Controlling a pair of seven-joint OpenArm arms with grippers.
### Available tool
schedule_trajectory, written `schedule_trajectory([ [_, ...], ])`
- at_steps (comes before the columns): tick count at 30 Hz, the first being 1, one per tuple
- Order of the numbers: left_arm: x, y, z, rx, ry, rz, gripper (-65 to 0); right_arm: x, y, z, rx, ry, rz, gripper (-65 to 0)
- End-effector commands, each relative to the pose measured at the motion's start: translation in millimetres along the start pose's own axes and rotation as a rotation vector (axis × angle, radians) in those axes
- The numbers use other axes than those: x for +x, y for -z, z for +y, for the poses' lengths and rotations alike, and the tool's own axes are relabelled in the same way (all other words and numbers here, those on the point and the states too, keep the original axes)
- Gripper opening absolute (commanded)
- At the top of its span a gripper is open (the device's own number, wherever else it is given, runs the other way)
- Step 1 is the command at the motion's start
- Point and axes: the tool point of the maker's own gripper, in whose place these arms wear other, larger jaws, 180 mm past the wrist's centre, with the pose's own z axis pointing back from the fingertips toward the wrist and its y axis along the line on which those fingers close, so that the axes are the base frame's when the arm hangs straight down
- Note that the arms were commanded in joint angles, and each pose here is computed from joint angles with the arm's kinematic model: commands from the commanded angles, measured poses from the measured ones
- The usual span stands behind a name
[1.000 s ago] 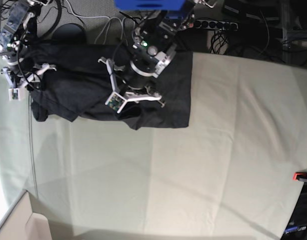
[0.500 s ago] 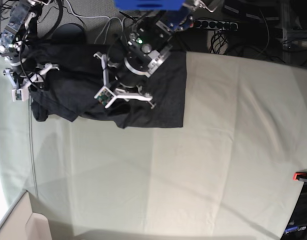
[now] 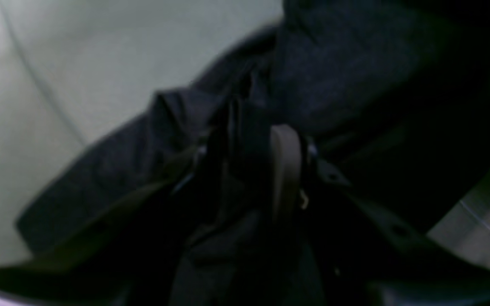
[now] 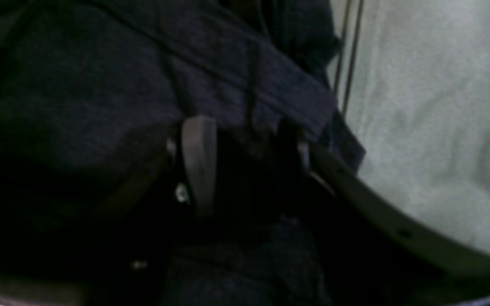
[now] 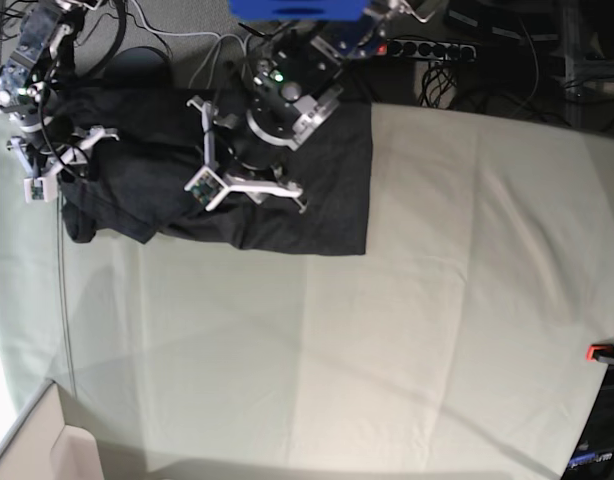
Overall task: Layout the t-shirt on the table in an organized manner, then fold the t-shirt properly
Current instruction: 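Grasp the strip end with the left gripper and fold it toward the right gripper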
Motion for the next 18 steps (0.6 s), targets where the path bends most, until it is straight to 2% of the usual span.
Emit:
schedule_trajectory([
  [1, 23, -5, 2, 0.007, -0.010, -0.072, -45.8, 12, -3, -4, -0.008, -0.002, -0.042, -40.6],
  [3, 25, -11, 9, 0.021, 0.002, -0.087, -45.5, 13, -3, -5, -0.009, -0.005, -0.044, -40.6],
  [7, 7, -18, 16, 0.040, -0.006, -0.052, -45.5, 12, -4, -5, -0.009, -0.005, -0.043, -40.6],
  [13, -24, -18, 46, 0.113, -0.091, 0.014, -44.8, 11, -3, -4, -0.008, -0.003, -0.042, -40.6],
  [15, -26, -19, 44, 0.089, -0.150, 0.015, -39.6, 10, -3, -4, -0.007, 0.000, -0.038, -40.6],
  [18, -32, -20, 46, 0.054, -0.211, 0.014, -26.8, 10, -3, -4, -0.007, 0.000, -0.038, -40.6],
])
